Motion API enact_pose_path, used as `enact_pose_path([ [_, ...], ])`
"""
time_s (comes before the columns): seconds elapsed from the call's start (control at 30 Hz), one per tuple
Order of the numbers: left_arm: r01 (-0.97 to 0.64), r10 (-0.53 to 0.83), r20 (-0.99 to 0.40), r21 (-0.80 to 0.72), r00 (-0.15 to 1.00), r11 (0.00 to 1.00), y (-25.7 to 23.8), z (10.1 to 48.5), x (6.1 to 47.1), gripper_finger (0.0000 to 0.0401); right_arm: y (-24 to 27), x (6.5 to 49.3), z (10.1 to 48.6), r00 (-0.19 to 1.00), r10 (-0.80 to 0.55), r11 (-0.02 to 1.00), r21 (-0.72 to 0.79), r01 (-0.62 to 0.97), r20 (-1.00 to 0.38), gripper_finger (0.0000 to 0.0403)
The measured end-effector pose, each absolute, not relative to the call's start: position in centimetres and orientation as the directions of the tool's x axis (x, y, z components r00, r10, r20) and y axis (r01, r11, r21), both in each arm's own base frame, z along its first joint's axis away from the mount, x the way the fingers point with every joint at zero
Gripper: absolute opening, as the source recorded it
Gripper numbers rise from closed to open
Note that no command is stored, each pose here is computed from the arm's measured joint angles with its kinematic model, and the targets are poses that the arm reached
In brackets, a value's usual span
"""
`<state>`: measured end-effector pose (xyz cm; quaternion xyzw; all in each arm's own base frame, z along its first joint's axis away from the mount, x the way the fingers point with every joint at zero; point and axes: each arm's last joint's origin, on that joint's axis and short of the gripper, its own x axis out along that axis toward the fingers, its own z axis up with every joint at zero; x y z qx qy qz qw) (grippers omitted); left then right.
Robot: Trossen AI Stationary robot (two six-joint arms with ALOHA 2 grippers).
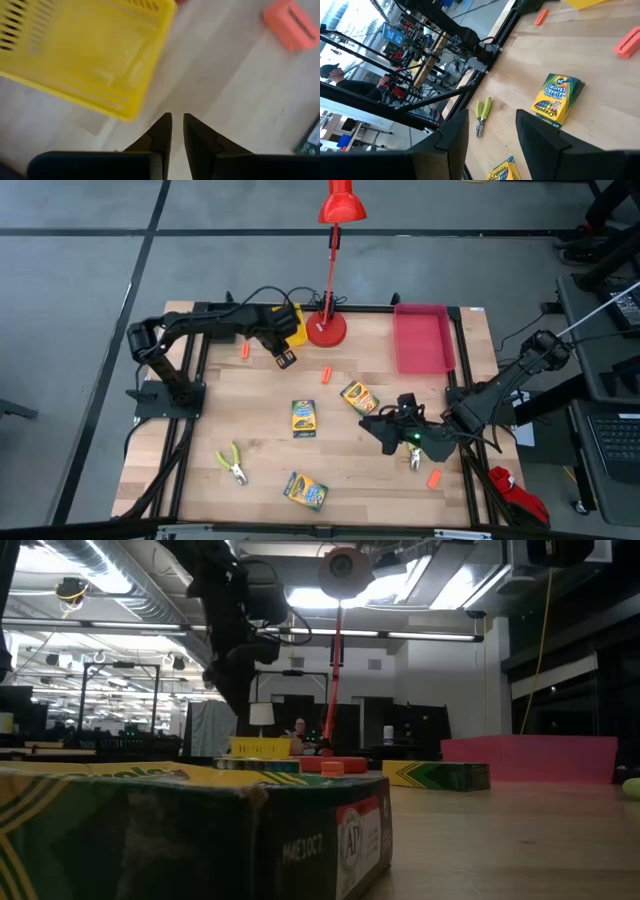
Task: Pick & Place School Supplies
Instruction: Adjust the yellow bin
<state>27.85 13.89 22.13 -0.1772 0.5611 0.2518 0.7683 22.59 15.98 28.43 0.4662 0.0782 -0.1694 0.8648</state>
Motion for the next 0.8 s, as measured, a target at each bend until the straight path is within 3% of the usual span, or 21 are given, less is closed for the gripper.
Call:
enact_pose_path([
  [0.5, -0.643, 0.244, -0.943, 0.044, 0.225, 0.764, 13.9, 18.5, 26.8, 0.0045, 16.1, 22.4, 28.5, 0.929, -0.242, 0.503, 0.783, 0.367, -0.280, 0.0166],
  [0.8, -0.691, 0.307, -0.931, 0.091, 0.196, 0.717, 15.3, 18.4, 26.1, 0.0045, 16.2, 22.4, 28.5, 0.931, -0.240, 0.497, 0.788, 0.363, -0.277, 0.0166],
])
